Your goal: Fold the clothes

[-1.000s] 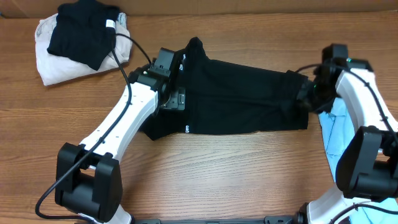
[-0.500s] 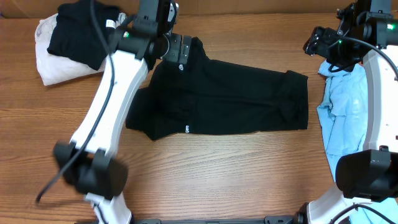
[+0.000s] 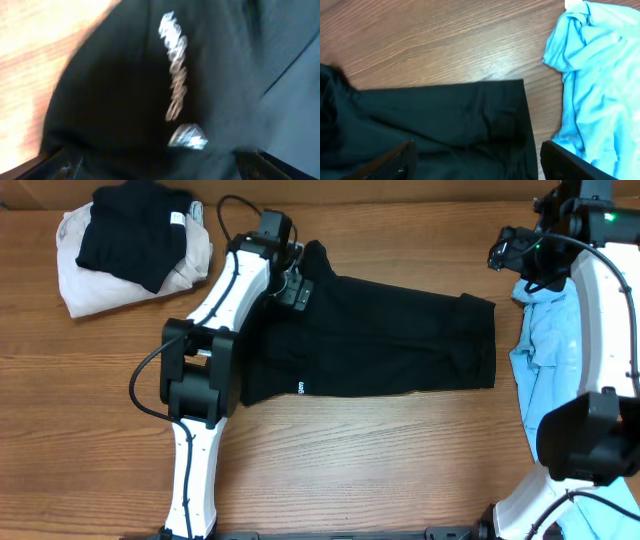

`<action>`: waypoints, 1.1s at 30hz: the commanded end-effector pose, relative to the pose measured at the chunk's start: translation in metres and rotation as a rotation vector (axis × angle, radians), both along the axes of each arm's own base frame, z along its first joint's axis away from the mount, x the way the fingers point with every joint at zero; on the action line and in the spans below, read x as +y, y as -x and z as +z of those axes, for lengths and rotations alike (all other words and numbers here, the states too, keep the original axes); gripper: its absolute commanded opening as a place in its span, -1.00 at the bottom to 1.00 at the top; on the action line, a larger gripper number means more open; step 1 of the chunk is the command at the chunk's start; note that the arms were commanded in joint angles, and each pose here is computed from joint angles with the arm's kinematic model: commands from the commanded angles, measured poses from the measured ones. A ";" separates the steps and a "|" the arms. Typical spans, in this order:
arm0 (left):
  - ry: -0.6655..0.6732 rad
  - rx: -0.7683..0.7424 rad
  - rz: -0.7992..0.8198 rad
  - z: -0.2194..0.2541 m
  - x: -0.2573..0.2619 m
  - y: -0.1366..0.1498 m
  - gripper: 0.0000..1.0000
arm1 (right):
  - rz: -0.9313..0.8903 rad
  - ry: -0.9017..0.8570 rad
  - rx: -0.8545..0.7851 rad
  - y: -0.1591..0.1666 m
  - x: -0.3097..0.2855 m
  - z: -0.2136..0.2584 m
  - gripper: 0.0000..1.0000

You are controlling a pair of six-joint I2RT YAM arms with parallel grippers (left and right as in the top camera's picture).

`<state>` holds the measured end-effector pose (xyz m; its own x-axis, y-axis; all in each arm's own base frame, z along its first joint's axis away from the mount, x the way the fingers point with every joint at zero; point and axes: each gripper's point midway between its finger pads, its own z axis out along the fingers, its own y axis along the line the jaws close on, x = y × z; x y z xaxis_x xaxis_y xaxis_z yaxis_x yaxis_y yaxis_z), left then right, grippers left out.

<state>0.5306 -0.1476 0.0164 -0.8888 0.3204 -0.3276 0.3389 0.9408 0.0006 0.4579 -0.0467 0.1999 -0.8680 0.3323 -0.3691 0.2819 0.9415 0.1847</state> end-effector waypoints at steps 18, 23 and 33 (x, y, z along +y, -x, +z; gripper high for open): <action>0.050 -0.253 -0.025 0.035 -0.040 -0.048 0.27 | -0.007 0.009 0.057 -0.022 -0.010 -0.057 0.55; 0.031 -0.191 -0.025 0.020 -0.036 -0.037 -0.14 | -0.006 0.010 0.051 -0.024 -0.010 -0.056 0.54; 0.013 -0.132 -0.026 0.008 -0.033 -0.026 -0.76 | -0.007 0.011 0.046 -0.025 -0.010 -0.056 0.54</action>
